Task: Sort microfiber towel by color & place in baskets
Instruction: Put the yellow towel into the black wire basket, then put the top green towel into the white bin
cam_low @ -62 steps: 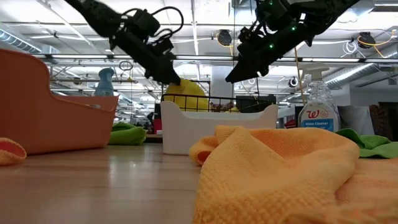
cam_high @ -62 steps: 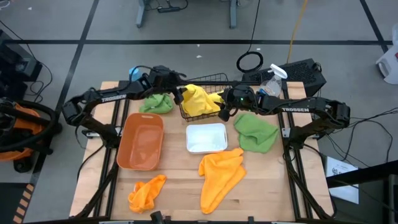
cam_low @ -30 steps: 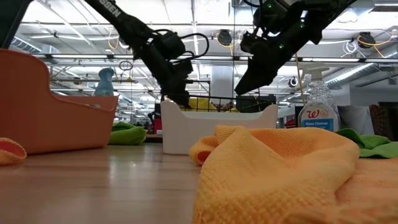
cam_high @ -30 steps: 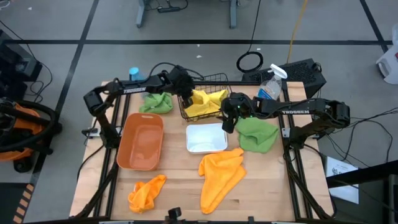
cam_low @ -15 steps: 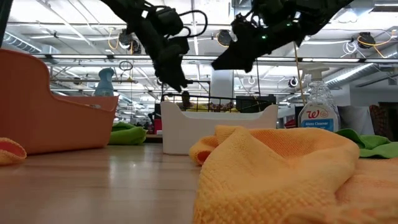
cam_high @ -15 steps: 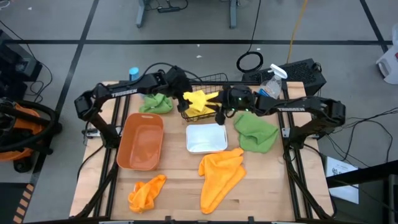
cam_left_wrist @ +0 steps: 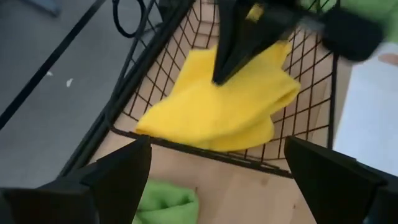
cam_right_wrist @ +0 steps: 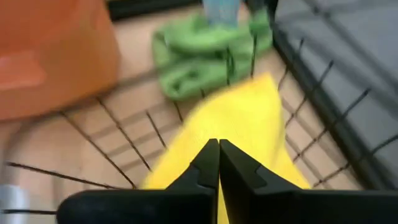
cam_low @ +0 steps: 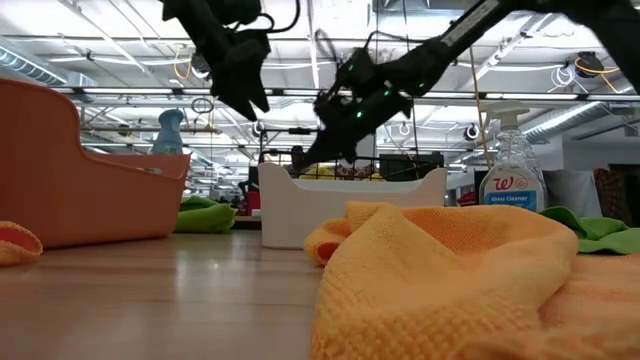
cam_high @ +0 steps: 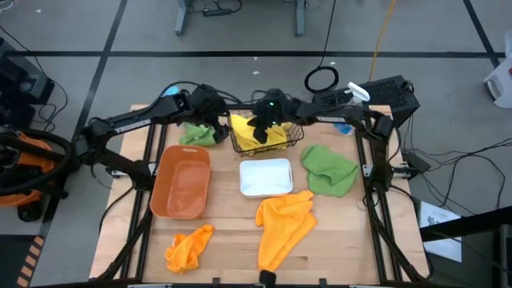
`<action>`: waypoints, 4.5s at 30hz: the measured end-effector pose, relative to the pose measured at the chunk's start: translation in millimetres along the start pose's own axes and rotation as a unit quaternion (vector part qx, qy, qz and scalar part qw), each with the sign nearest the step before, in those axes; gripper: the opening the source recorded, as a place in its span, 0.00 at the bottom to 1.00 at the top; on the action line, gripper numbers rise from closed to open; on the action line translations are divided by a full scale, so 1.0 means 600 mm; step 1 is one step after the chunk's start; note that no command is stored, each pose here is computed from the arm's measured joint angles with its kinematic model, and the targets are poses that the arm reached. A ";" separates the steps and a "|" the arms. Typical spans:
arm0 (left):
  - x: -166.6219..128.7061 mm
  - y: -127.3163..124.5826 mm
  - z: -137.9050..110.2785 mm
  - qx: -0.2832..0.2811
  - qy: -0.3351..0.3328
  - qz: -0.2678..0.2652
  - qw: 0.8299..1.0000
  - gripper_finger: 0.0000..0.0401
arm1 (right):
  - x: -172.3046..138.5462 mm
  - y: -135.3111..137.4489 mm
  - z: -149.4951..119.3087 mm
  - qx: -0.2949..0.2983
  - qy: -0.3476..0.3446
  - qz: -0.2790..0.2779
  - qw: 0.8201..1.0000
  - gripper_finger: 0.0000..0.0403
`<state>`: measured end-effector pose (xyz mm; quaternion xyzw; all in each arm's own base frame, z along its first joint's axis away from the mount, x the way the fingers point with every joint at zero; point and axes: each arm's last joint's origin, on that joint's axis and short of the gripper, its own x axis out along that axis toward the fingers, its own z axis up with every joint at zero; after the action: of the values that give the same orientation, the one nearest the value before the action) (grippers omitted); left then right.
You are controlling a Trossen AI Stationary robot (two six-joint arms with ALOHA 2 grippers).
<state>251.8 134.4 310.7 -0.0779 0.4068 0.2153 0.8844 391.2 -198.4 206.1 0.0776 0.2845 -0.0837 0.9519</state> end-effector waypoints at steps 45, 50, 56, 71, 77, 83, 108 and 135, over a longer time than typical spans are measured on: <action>0.147 0.085 -0.139 -0.026 0.200 0.064 0.977 0.92 | -0.164 0.253 -0.022 -0.078 0.171 0.035 0.981 0.00; 0.166 0.080 -0.143 -0.019 0.212 0.056 0.975 0.92 | -0.151 0.260 -0.057 -0.069 0.181 0.040 0.980 0.00; 0.199 0.079 -0.161 -0.013 0.249 0.035 0.968 0.90 | -0.146 0.262 -0.067 -0.061 0.178 0.042 0.981 0.00; 0.236 0.078 -0.169 -0.017 0.248 0.016 0.968 0.17 | -0.147 0.288 -0.070 -0.079 0.173 0.061 0.980 0.00; 0.210 0.077 -0.164 -0.029 0.246 0.021 0.968 0.07 | -0.149 0.307 -0.073 -0.091 0.174 0.073 0.978 0.00; 0.127 0.069 -0.123 -0.025 0.209 0.059 0.976 0.06 | -0.150 0.325 -0.073 -0.102 0.162 0.082 0.978 0.00; -0.165 -0.101 -0.063 0.147 -0.060 0.013 0.987 0.06 | -0.153 0.373 0.007 -0.155 -0.126 0.025 0.980 0.02; -0.141 -0.258 -0.057 0.452 -0.152 -0.048 0.878 0.06 | -0.127 0.363 0.026 -0.218 -0.214 -0.035 0.951 0.92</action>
<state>248.6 -41.9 346.0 0.3448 0.3166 -0.0255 0.8833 381.1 19.5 283.3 -0.1617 0.0876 -0.0671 0.9807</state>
